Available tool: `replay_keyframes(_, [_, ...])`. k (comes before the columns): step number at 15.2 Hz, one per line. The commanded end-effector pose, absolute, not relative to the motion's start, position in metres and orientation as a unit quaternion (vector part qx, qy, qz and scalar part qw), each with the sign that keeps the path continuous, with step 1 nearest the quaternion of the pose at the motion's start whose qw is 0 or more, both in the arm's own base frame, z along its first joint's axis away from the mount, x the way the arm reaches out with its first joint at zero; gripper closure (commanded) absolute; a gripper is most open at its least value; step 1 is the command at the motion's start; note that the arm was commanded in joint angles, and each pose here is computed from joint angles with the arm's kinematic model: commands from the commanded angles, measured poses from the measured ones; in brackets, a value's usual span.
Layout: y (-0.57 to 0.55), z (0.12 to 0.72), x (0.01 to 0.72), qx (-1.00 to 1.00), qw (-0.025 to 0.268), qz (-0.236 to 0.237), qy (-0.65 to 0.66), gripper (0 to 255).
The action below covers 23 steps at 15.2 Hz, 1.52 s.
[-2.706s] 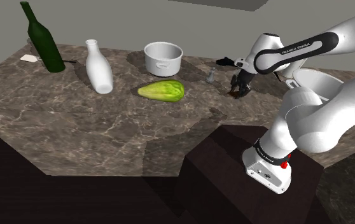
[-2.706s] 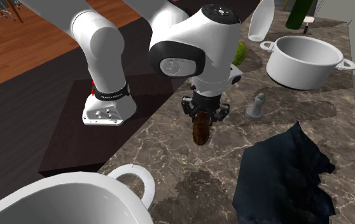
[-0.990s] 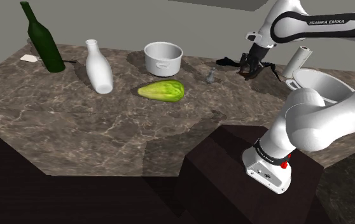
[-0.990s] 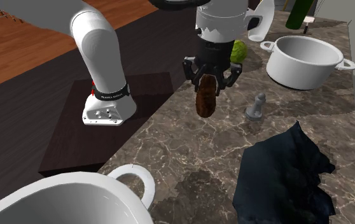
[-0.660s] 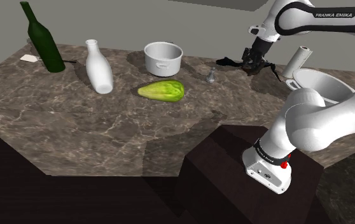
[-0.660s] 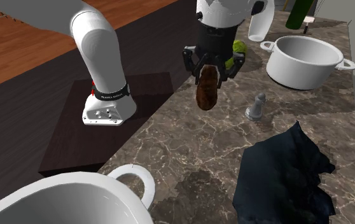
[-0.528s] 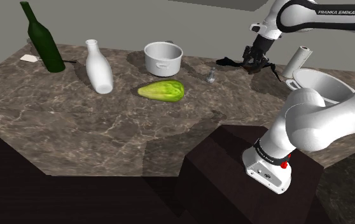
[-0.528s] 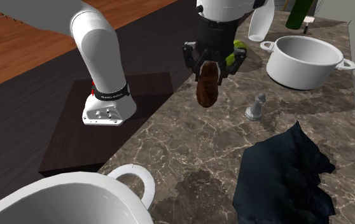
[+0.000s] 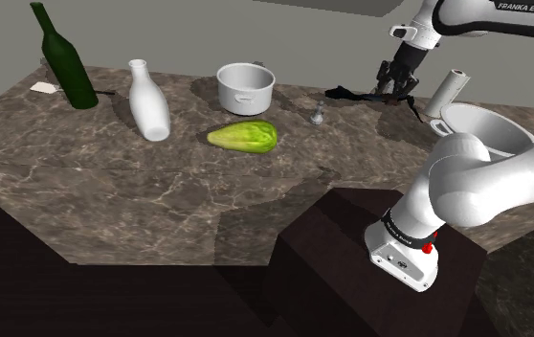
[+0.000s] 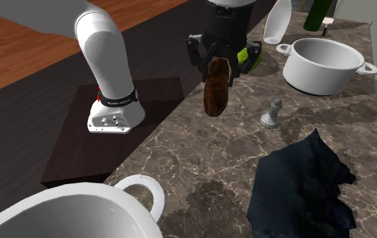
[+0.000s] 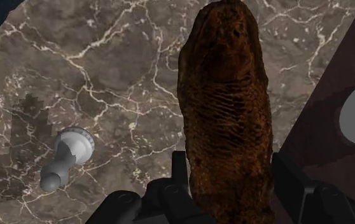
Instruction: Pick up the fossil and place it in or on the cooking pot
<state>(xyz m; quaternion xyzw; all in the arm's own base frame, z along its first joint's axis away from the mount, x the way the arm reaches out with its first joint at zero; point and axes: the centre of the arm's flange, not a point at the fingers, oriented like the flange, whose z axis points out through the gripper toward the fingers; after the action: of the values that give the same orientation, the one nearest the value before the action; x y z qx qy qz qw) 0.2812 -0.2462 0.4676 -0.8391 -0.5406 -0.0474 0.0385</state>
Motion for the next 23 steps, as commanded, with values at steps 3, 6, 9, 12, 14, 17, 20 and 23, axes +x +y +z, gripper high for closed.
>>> replay_keyframes(3, [-0.283,0.47,0.246,-0.839,0.039,-0.047,-0.541,255])
replay_keyframes(6, [-0.312,0.471,0.219,-0.839,0.039,-0.047,-0.541,255])
replay_keyframes(9, [-0.341,0.472,0.192,-0.839,0.039,-0.047,-0.541,255])
replay_keyframes(12, [-0.37,0.473,0.165,-0.839,0.039,-0.047,-0.541,255])
replay_keyframes(14, [-0.389,0.473,0.147,-0.839,0.039,-0.047,-0.541,255])
replay_keyframes(17, [-0.418,0.474,0.12,-0.839,0.039,-0.047,-0.541,255])
replay_keyframes(20, [-0.447,0.475,0.093,-0.839,0.039,-0.047,-0.541,255])
replay_keyframes(23, [-0.476,0.475,0.066,-0.839,0.039,-0.047,-0.541,255])
